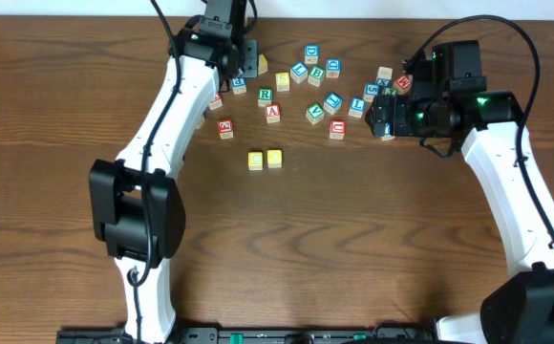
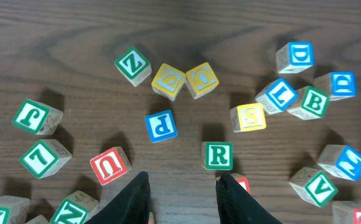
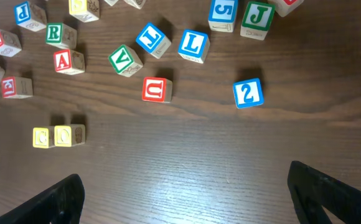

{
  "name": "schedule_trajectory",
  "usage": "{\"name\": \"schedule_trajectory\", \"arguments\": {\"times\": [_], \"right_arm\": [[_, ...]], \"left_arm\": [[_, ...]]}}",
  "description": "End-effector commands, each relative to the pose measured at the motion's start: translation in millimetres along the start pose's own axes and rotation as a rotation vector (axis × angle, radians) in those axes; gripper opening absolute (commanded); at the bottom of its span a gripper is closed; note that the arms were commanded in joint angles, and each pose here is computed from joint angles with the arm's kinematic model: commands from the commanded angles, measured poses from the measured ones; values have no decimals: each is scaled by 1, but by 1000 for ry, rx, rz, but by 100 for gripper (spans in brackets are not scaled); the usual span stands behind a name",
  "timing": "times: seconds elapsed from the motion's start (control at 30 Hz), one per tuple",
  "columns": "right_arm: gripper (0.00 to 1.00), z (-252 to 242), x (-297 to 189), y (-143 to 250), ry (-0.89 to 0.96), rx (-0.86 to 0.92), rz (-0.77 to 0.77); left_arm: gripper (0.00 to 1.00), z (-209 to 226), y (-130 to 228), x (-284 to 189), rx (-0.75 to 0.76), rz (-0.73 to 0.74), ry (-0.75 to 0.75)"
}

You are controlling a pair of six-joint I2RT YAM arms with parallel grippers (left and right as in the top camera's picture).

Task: Spell out CORL
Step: 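Reach the left gripper over the green R block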

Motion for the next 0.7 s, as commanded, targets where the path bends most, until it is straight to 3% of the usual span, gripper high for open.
{"name": "schedule_trajectory", "arguments": {"times": [0.0, 0.4, 0.67], "right_arm": [[99, 6, -3, -2, -14, 0, -4], [99, 6, -3, -2, -14, -1, -4], [99, 6, -3, -1, -10, 2, 6]], "left_arm": [[35, 1, -5, 2, -7, -14, -18], [35, -1, -8, 8, -28, -35, -12], [35, -8, 2, 37, -15, 3, -11]]}}
Point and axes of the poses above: each gripper's point midway between its finger pads, its own x axis out along the fingers, its own z axis along the line the jaws close on, y = z × x, the point moved 8 cm from there along -x, back along the fingers, and after that the axes turned 5 degrees about x, right-handed, at the moved point
